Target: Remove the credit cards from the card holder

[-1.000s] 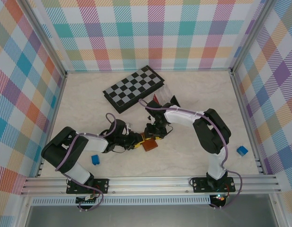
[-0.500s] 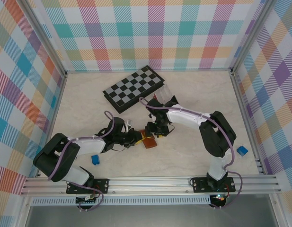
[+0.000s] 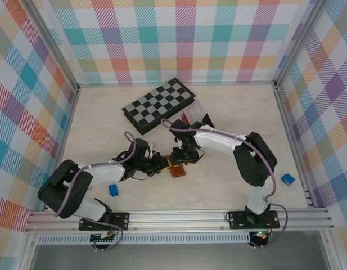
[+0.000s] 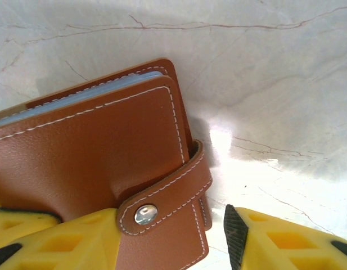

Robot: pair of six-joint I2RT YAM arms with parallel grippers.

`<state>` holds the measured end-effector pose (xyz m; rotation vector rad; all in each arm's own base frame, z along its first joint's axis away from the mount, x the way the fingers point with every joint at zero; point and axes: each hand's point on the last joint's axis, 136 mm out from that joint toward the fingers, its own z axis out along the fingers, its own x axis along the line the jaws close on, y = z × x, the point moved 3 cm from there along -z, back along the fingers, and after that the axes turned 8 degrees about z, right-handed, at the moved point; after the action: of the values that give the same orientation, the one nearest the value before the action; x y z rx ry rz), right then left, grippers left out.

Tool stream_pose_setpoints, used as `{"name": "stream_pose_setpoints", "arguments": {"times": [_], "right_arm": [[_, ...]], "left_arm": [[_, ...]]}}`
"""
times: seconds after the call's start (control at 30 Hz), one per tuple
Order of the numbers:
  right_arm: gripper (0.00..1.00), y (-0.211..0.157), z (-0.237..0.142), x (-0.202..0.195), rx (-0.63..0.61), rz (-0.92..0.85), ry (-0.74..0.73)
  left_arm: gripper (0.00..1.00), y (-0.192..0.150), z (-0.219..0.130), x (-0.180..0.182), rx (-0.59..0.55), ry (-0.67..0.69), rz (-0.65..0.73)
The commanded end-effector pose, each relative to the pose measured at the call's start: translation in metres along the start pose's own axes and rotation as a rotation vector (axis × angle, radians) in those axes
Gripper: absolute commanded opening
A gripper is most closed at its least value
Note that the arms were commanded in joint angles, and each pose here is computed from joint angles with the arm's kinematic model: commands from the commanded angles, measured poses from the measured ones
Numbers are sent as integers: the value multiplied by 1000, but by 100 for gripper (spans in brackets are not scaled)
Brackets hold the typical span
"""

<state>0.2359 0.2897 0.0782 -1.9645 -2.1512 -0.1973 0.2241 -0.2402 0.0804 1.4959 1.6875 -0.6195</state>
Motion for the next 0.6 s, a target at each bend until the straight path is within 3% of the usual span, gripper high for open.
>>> {"name": "stream_pose_setpoints", "arguments": {"times": [0.0, 0.57], "right_arm": [[51, 1, 4, -8, 2, 33, -64], [36, -2, -19, -49, -123, 191, -279]], "left_arm": [[0, 7, -5, -18, -23, -27, 64], [0, -2, -4, 10, 8, 111, 6]]}}
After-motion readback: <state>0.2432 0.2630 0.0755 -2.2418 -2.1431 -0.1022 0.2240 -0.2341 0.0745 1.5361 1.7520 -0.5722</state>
